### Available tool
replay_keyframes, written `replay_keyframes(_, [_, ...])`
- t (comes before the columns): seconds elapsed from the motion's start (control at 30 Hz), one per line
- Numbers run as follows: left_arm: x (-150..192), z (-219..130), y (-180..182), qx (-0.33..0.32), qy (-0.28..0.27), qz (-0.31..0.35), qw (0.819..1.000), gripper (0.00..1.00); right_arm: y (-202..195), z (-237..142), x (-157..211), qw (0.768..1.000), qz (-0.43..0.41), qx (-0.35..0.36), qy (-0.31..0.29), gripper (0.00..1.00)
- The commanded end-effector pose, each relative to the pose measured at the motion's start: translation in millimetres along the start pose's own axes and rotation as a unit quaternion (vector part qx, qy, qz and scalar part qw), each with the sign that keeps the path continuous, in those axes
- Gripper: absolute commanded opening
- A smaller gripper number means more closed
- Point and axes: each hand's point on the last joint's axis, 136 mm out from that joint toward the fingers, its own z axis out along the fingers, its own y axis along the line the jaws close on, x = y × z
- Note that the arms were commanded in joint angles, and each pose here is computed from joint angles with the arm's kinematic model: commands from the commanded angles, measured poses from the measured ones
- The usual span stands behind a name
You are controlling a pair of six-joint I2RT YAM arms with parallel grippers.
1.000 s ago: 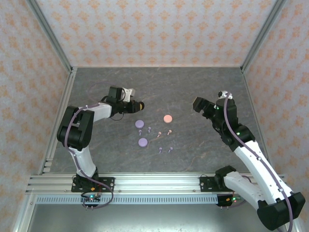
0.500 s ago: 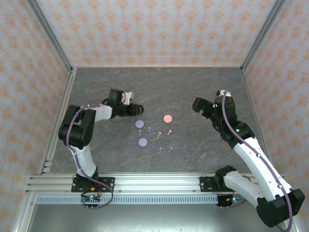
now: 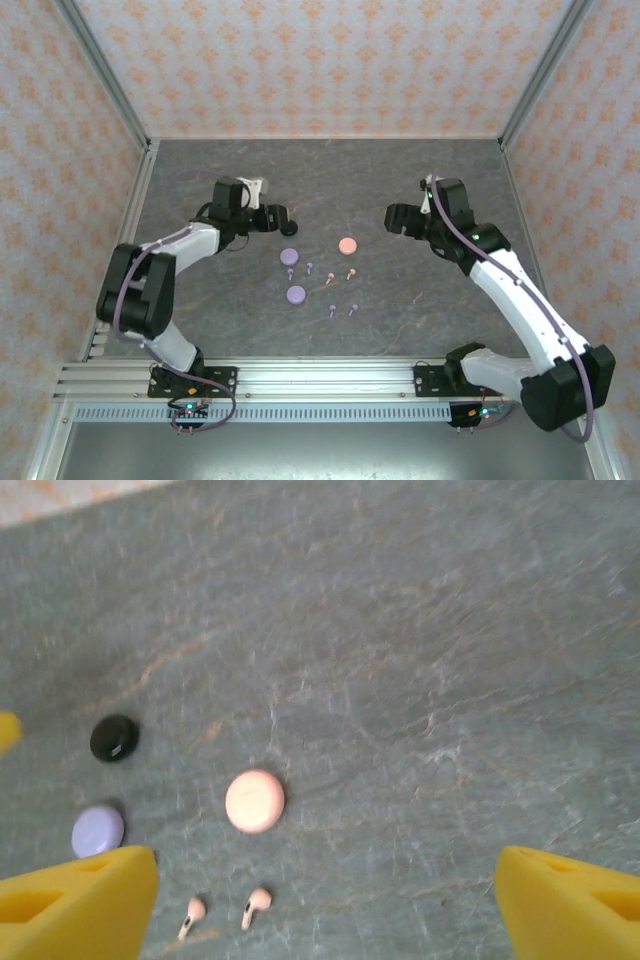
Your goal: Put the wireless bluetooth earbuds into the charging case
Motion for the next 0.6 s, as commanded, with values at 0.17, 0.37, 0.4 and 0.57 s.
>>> replay_keyframes(0.17, [-53,-89,-35,-0.020,-0.148,0.057,0.987,0.64,42,37,42,0.959,-0.236,-0.022,0.156,0.85])
replay_keyframes(0.37, [-48,-130,-37,-0.053,-0.186,0.070,0.979,0.69,80,84,73,0.900,-0.364,-0.047,0.237,0.85])
replay_keyframes(0.4, [-45,-134,-37,-0.056,-0.187,0.072,0.978,0.70,84,94,77,0.893,-0.370,-0.052,0.250,0.84])
replay_keyframes(0.57, [-30,-149,-33,-0.071,-0.191,0.073,0.976,0.73,94,145,83,0.877,-0.390,-0.051,0.276,0.83])
